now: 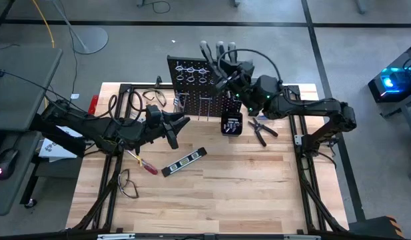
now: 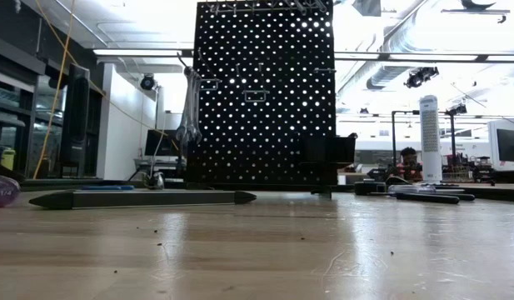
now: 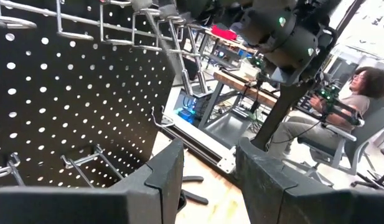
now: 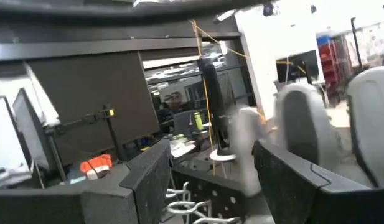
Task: Hang tools onto peg board
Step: Hang the gray screwdriver on the pegboard
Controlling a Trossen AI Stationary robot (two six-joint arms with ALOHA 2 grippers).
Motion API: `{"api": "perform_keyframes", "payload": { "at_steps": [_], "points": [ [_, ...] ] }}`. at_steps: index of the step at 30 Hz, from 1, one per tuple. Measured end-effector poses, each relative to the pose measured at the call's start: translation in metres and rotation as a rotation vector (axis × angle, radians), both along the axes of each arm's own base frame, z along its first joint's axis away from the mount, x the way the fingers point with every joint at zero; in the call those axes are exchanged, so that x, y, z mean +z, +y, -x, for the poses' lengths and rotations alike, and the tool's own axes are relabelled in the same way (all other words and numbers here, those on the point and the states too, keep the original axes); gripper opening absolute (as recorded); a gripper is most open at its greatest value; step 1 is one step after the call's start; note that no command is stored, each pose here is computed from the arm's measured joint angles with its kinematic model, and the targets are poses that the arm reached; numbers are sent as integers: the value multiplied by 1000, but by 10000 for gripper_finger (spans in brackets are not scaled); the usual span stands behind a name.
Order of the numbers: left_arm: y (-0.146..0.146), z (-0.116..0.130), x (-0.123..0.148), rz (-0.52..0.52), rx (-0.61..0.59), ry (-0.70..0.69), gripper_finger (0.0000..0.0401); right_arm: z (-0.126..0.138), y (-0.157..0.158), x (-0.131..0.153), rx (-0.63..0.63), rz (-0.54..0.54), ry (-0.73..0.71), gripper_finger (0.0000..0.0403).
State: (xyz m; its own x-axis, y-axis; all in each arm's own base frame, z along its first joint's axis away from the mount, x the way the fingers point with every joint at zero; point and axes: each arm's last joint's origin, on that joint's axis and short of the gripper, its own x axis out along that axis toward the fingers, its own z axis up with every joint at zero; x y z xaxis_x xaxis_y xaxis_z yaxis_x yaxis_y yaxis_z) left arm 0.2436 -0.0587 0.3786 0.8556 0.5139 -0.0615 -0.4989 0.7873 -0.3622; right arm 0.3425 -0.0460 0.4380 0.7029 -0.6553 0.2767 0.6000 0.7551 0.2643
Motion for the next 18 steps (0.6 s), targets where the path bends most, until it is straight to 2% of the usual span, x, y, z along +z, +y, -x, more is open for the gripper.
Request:
{"api": "perform_keyframes", "payload": {
  "at_steps": [6,18],
  "points": [
    [1,4,4,3,-1,-16,129,12,13,15,13,29,-63,221],
    [1,4,5,-21,-2,-10,129,13,31,18,44,68,-45,222]
  ]
}}
